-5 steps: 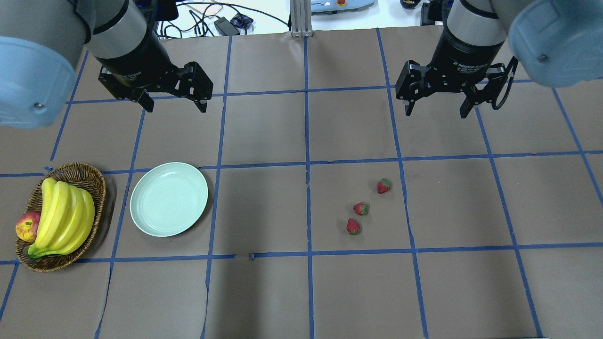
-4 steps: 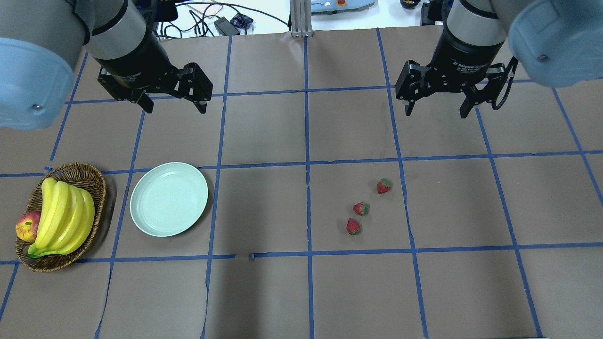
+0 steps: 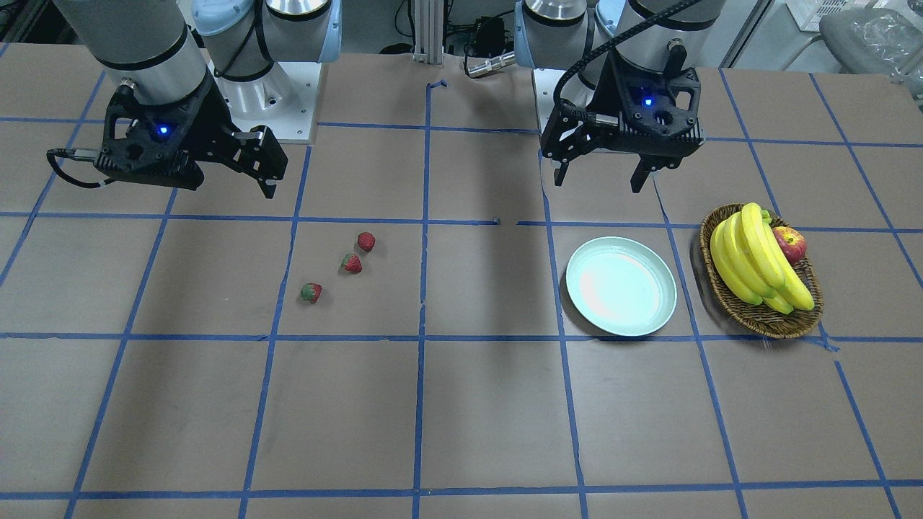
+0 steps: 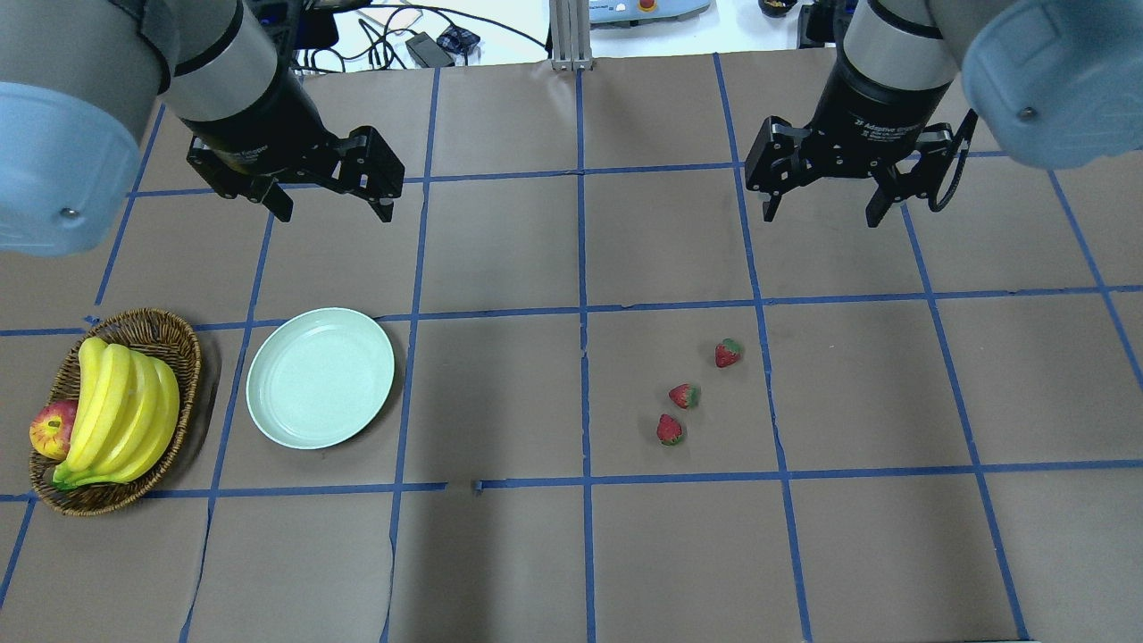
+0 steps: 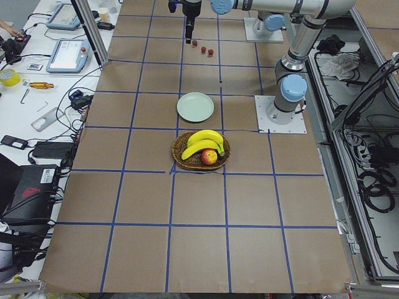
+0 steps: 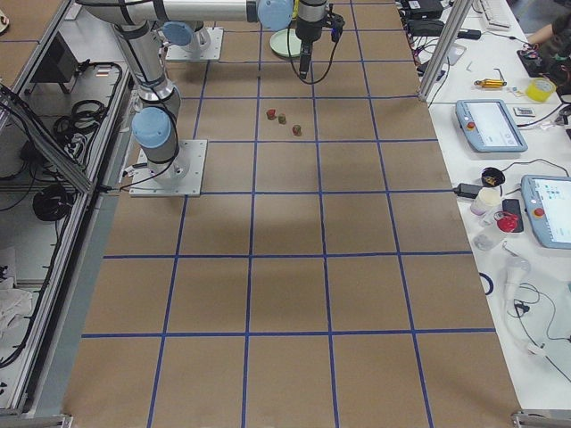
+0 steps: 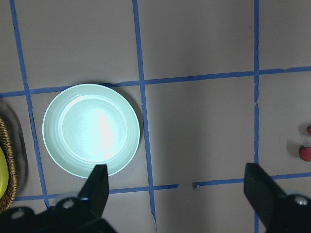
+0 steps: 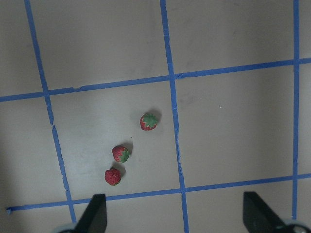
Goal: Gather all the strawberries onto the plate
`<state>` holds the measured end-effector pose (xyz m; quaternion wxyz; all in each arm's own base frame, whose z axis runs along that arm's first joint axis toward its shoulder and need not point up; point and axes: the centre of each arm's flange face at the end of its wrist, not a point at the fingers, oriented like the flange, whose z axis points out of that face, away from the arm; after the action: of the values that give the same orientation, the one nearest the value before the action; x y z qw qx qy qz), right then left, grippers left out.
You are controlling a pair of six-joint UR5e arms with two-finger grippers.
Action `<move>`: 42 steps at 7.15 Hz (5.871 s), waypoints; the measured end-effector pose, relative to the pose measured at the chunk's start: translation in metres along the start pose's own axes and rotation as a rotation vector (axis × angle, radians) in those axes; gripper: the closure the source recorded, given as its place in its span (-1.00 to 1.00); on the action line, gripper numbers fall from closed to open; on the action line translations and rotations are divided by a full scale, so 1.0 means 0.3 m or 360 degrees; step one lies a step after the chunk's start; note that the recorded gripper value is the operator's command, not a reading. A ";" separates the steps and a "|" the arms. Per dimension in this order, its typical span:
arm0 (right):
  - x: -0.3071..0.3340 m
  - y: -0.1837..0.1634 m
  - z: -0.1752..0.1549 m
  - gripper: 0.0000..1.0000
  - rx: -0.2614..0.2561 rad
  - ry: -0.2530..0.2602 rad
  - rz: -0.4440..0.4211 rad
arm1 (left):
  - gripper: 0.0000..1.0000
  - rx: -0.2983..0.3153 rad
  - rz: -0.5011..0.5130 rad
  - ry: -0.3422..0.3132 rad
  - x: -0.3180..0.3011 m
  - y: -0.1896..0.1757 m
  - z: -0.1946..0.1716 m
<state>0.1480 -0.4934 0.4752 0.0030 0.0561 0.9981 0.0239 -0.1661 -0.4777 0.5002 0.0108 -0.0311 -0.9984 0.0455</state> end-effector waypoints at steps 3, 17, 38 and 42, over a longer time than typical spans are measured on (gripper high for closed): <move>0.003 0.016 -0.010 -1.00 -0.0004 0.0003 0.0002 | -1.00 -0.0001 0.0000 -0.0006 -0.003 0.001 0.001; 0.004 -0.021 0.580 -1.00 -0.0104 0.0021 0.0195 | -1.00 -0.0001 0.0004 -0.0007 -0.012 0.007 -0.001; -0.545 -0.058 0.685 1.00 -0.0107 -0.0253 0.0515 | -1.00 0.0001 0.0000 -0.0004 -0.018 0.015 -0.006; -0.869 0.085 0.862 0.80 -0.0099 -0.0297 0.0445 | -1.00 0.0000 -0.0002 -0.0003 -0.020 0.015 -0.006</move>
<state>0.4122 -0.4850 0.2191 0.0939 0.1962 0.9748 0.0498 -0.1600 -0.4735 0.5015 0.0098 -0.0306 -0.9984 0.0456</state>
